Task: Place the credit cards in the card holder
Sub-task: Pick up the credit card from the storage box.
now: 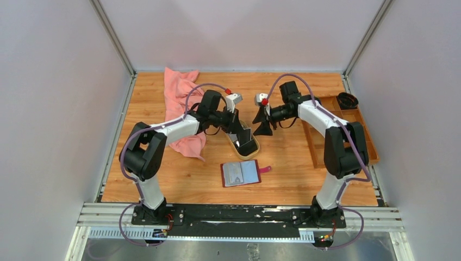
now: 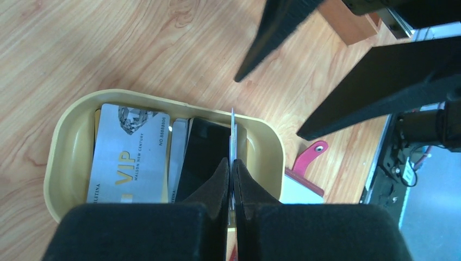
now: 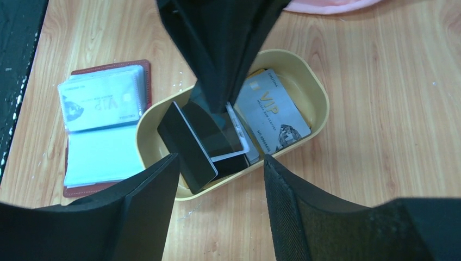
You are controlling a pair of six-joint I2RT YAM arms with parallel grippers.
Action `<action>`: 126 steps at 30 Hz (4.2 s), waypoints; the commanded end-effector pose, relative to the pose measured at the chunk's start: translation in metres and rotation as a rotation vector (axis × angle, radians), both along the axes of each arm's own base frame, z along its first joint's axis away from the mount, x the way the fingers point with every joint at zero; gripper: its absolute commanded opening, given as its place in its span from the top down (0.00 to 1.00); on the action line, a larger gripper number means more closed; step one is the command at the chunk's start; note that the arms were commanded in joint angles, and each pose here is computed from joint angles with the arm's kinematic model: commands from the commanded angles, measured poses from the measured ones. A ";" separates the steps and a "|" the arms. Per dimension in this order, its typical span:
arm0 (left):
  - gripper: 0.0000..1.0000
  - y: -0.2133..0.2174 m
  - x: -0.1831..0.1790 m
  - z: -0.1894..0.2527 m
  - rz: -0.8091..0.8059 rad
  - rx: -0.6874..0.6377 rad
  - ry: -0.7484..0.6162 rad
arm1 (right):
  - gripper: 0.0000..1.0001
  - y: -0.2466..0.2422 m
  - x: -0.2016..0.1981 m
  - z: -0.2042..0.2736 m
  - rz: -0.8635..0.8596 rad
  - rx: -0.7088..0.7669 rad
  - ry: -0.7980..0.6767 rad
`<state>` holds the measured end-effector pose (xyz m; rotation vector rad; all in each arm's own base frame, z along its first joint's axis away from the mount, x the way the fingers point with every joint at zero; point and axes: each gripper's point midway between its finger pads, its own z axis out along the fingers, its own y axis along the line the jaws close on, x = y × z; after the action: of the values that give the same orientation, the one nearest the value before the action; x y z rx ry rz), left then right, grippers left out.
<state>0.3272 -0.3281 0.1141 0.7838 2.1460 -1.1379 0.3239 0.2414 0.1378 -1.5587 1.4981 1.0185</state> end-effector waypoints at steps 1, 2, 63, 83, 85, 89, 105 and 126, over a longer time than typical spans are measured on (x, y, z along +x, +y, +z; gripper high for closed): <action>1.00 0.001 0.002 0.004 -0.033 -0.002 -0.105 | 0.38 0.008 0.016 0.000 -0.039 -0.010 0.067; 1.00 0.002 0.002 0.005 -0.035 -0.002 -0.122 | 0.38 0.009 0.018 -0.002 -0.045 -0.012 0.084; 0.46 0.032 -0.017 0.001 -0.226 -0.069 -0.262 | 1.00 0.028 -0.007 -0.023 0.162 0.039 0.219; 1.00 0.027 -0.011 -0.008 -0.232 -0.076 -0.219 | 0.97 0.028 -0.005 -0.028 0.157 0.027 0.239; 1.00 0.029 -0.007 -0.008 -0.209 -0.054 -0.237 | 0.82 0.027 -0.004 -0.030 0.149 0.013 0.249; 1.00 0.043 0.005 -0.013 -0.125 0.029 -0.292 | 0.53 0.024 -0.001 -0.031 0.133 -0.022 0.240; 1.00 0.072 0.025 0.057 0.090 0.035 -0.422 | 0.00 0.000 0.017 0.015 0.016 -0.137 0.032; 1.00 0.058 -0.114 0.107 0.024 0.215 -1.129 | 0.00 -0.032 -0.142 0.081 0.169 0.076 -0.214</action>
<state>0.2033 -0.2801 0.2075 1.1701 1.3437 -0.4369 0.2113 0.2122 0.2310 -1.6860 1.2430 0.8475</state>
